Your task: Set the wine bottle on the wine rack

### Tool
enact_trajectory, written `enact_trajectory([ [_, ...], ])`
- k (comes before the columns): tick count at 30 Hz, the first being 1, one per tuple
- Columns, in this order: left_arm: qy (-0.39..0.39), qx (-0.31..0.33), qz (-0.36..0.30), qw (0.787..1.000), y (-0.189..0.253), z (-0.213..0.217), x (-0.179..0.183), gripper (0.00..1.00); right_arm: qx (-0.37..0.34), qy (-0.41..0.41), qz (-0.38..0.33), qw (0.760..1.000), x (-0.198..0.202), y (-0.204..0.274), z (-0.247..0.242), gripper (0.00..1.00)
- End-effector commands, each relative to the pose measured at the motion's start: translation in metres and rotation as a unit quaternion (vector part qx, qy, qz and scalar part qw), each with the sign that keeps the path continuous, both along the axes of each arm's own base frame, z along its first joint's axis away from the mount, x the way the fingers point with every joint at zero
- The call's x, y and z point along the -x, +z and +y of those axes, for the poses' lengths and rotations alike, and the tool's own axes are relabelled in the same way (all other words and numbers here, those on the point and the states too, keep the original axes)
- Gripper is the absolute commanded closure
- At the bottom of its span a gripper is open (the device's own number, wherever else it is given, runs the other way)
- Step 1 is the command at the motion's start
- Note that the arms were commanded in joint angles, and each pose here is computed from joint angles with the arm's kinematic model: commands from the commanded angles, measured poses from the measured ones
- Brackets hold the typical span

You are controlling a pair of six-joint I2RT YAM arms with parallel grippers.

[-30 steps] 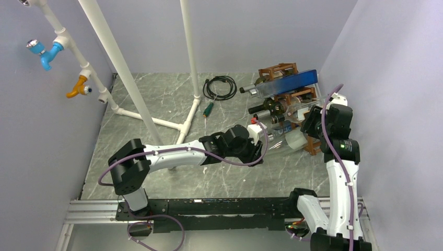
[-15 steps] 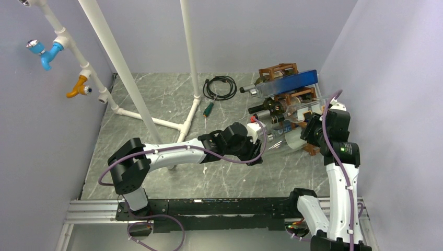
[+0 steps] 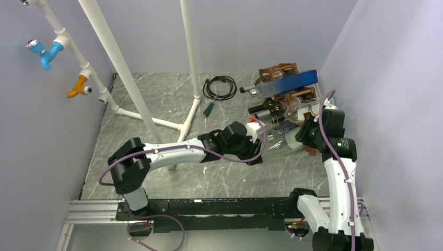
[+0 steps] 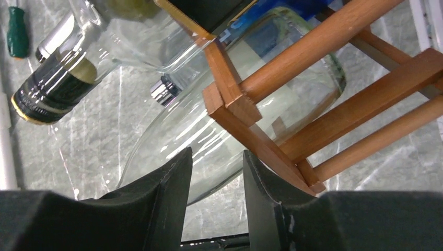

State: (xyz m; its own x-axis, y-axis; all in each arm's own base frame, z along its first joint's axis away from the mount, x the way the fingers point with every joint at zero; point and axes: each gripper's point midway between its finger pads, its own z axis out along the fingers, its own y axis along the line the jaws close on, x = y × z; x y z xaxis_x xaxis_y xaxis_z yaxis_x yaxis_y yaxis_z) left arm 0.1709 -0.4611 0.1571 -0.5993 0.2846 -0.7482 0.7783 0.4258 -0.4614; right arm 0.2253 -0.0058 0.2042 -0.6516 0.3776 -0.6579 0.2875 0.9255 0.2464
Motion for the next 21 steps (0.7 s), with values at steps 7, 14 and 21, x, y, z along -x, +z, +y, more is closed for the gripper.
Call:
enact_trajectory([
  [7,0.044,0.075,-0.012,0.996,0.050,-0.012,-0.023,1.00,0.069,-0.067,-0.019,0.995,0.001,0.031,-0.033,0.48],
  [14,0.041,0.076,-0.010,0.996,0.048,-0.011,-0.023,1.00,0.063,-0.033,-0.039,0.997,-0.015,0.032,-0.026,0.49],
  [21,0.029,0.083,-0.008,0.996,0.046,-0.014,-0.021,1.00,0.025,0.004,-0.043,0.999,-0.023,0.011,-0.007,0.61],
])
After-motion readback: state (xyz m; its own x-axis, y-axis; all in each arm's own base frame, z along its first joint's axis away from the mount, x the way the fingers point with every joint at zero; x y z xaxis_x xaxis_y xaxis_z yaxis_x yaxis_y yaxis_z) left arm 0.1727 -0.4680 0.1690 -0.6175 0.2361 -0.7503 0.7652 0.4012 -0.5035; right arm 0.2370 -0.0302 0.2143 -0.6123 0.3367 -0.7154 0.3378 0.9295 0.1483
